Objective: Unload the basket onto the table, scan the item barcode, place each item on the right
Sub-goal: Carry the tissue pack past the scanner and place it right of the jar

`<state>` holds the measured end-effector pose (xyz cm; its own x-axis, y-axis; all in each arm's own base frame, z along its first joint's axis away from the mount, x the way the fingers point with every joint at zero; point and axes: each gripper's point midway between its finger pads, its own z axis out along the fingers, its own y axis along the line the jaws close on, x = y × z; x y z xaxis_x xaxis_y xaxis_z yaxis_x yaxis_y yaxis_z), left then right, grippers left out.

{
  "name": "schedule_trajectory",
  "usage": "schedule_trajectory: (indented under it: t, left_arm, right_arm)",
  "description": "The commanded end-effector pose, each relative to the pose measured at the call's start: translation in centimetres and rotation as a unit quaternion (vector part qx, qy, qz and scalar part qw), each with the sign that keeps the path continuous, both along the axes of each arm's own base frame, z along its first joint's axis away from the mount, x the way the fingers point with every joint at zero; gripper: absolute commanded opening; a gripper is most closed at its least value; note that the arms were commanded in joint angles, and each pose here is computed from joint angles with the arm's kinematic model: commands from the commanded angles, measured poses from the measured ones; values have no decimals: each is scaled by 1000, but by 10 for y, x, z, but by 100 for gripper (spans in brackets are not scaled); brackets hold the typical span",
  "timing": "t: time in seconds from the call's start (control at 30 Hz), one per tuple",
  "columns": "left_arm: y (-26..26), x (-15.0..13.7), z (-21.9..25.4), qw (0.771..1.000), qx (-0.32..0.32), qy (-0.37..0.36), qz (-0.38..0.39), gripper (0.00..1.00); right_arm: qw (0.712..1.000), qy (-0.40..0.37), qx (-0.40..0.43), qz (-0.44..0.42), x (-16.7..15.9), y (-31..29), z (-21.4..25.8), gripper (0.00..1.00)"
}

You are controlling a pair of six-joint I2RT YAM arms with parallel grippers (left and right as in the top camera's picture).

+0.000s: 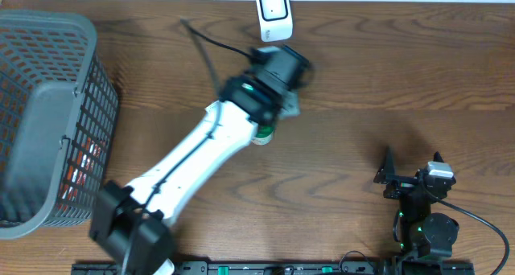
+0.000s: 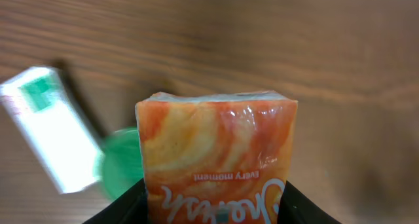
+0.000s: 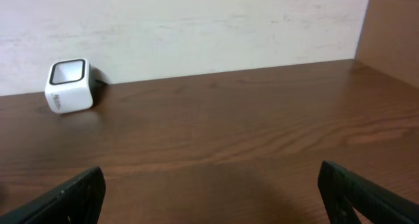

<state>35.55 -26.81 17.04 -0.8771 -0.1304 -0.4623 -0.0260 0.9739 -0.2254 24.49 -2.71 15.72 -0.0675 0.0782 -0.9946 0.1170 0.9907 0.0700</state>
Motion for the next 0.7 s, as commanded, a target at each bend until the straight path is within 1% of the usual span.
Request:
schedule_trajectory:
  t: [0.0,0.17,0.3,0.37,0.5,0.53,0.6,0.63,0.67]
  left_arm:
    - [-38,-19,-30,999,22,10,-40,50]
    - [-67,-38,-80,995,53,41,-73,50]
    - [-66,-47,-131,990,89,86,-61,50]
    - [-62,-50,-147,988,102,102,-51,50]
    - [-60,-52,-165,985,116,114,-52,66]
    - [-59,-52,-166,985,118,114,-53,73]
    - [-60,-51,-165,985,119,110,-55,83]
    - [-61,-50,-163,985,117,107,-62,91]
    - [-63,-48,-160,986,117,102,-69,93]
  right_arm:
    - [1000,0,-4,0,0,-1,-1,99]
    - [1000,0,-4,0,0,-1,-1,99]
    - [1000,0,-4,0,0,-1,-1,99]
    - [1000,0,-4,0,0,-1,-1,99]
    - [1000,0,-4,0,0,-1,-1,99]
    - [1000,0,-4,0,0,-1,-1,99]
    - [1000,1,-4,0,0,-1,-1,99]
    - [1000,0,-4,0,0,-1,-1,99]
    - [1000,0,-4,0,0,-1,-1,99]
